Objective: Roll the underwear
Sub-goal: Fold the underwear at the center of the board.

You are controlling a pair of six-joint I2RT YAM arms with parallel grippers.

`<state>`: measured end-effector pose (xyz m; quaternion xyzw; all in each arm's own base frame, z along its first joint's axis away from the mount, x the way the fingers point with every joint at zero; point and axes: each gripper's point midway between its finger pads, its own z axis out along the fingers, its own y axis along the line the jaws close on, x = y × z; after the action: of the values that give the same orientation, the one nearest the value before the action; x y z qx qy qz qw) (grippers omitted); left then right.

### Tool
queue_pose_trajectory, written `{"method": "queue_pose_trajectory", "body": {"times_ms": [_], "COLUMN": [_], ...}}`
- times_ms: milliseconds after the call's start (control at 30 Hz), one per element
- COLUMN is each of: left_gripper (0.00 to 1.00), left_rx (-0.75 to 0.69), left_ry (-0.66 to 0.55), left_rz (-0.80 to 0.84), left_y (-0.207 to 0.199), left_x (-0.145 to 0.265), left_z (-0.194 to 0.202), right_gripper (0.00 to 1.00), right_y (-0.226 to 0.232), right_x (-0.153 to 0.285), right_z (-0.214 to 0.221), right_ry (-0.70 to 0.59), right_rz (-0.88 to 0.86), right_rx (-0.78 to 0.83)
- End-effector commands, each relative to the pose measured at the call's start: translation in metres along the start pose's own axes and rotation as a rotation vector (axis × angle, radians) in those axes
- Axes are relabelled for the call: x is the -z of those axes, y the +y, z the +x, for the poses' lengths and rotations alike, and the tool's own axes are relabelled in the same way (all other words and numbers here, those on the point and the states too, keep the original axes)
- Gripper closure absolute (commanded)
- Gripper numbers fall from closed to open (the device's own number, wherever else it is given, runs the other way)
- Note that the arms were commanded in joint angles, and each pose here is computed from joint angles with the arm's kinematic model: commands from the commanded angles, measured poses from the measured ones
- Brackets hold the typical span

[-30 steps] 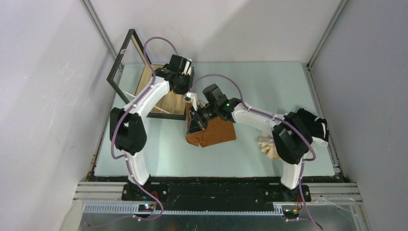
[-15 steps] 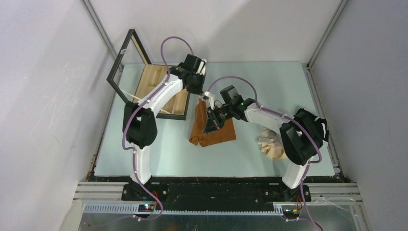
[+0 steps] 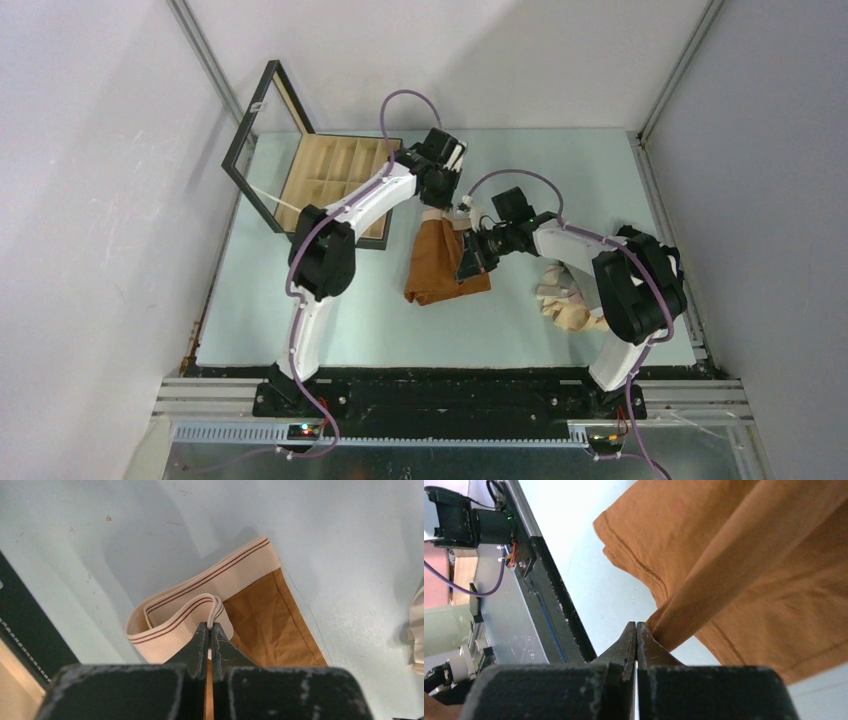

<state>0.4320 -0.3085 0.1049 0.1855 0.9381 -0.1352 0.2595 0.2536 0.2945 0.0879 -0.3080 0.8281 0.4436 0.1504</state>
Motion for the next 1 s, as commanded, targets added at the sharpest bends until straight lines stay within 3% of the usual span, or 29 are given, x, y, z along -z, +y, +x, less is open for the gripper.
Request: {"method": "queue_pose_trajectory", "body": {"times_ms": [0, 367, 967], "left_gripper": [1.00, 1.00, 1.00], "left_rx": [-0.011, -0.035, -0.038], "left_ry": [-0.092, -0.102, -0.113], "left_rz": [-0.002, 0.019, 0.002], "left_y": [-0.014, -0.039, -0.038], "left_x": [-0.002, -0.023, -0.040], "left_z": [-0.030, -0.030, -0.030], "right_gripper": [1.00, 1.00, 1.00], "right_y": [-0.020, -0.045, -0.062], "right_x": [0.008, 0.019, 0.026], "right_z": [0.006, 0.020, 0.030], "right_ry": [-0.003, 0.001, 0.011], "right_rz": [0.031, 0.085, 0.159], "right_rx": [-0.043, -0.138, -0.194]}}
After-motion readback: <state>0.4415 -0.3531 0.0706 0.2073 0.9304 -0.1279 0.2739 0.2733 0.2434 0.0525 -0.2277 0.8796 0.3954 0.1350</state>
